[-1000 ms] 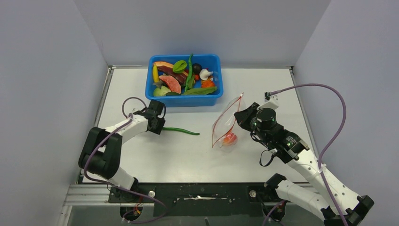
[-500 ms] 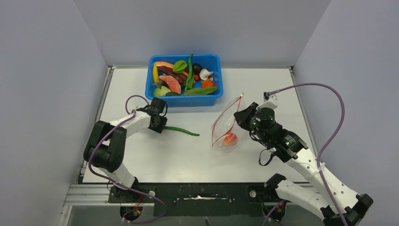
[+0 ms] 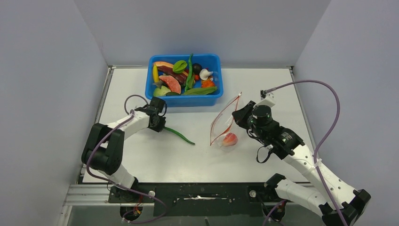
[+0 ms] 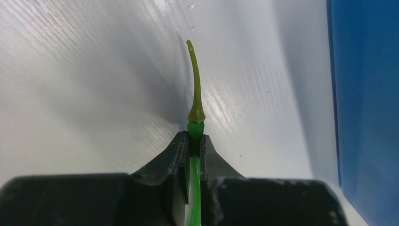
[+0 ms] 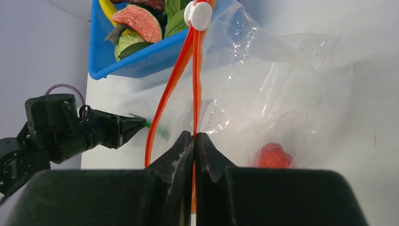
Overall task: Place the food in the zip-top bag and seal the zipper
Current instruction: Pick up the fake vegetable at the center of the board, then place the fake vegetable in the zipper food storage bag.
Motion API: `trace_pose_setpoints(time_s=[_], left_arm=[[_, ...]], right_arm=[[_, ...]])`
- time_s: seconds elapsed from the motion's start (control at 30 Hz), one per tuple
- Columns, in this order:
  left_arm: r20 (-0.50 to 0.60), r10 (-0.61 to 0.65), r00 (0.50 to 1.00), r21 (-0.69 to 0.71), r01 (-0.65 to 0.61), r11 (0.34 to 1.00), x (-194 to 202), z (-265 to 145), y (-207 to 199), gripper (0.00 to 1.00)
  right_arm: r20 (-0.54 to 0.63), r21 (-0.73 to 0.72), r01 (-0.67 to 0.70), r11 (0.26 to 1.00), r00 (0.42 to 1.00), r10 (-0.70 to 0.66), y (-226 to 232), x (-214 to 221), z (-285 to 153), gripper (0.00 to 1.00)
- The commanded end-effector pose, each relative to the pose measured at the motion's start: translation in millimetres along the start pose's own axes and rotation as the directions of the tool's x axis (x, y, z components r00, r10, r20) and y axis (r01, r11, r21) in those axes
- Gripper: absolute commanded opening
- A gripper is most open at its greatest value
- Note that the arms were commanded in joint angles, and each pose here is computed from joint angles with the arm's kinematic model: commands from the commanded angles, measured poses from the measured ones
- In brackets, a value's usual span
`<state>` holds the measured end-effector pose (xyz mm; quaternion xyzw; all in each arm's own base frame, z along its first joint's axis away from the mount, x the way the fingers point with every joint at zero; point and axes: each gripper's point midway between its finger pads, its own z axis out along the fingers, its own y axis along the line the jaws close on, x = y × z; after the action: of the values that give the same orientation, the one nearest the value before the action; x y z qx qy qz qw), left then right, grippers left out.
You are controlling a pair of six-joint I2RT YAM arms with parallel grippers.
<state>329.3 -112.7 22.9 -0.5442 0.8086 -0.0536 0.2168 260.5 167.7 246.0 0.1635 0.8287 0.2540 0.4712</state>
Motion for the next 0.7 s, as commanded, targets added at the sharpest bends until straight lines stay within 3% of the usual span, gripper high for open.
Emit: trace_pose_setpoints(time_s=[0.0, 0.4, 0.53, 0.67], left_arm=[[0.06, -0.037, 0.997, 0.09, 0.031, 0.995, -22, -29, -15, 0.0], [0.207, -0.038, 0.978, 0.401, -0.049, 0.915, -64, -107, -35, 0.0], [0.299, -0.036, 0.954, 0.527, -0.134, 0.839, -84, -151, -43, 0.0], [0.42, -0.044, 0.906, 0.658, -0.271, 0.703, -104, -211, -52, 0.0]], right_arm=[[0.048, -0.081, -0.005, 0.997, 0.999, 0.009, 26, -21, -2, 0.0], [-0.018, -0.288, 0.107, 0.952, 0.993, -0.117, 64, -8, -8, 0.0], [-0.112, -0.418, 0.11, 0.902, 0.979, -0.172, 94, 4, -18, 0.0], [-0.118, -0.525, 0.047, 0.85, 0.985, -0.127, 120, -7, -39, 0.0]])
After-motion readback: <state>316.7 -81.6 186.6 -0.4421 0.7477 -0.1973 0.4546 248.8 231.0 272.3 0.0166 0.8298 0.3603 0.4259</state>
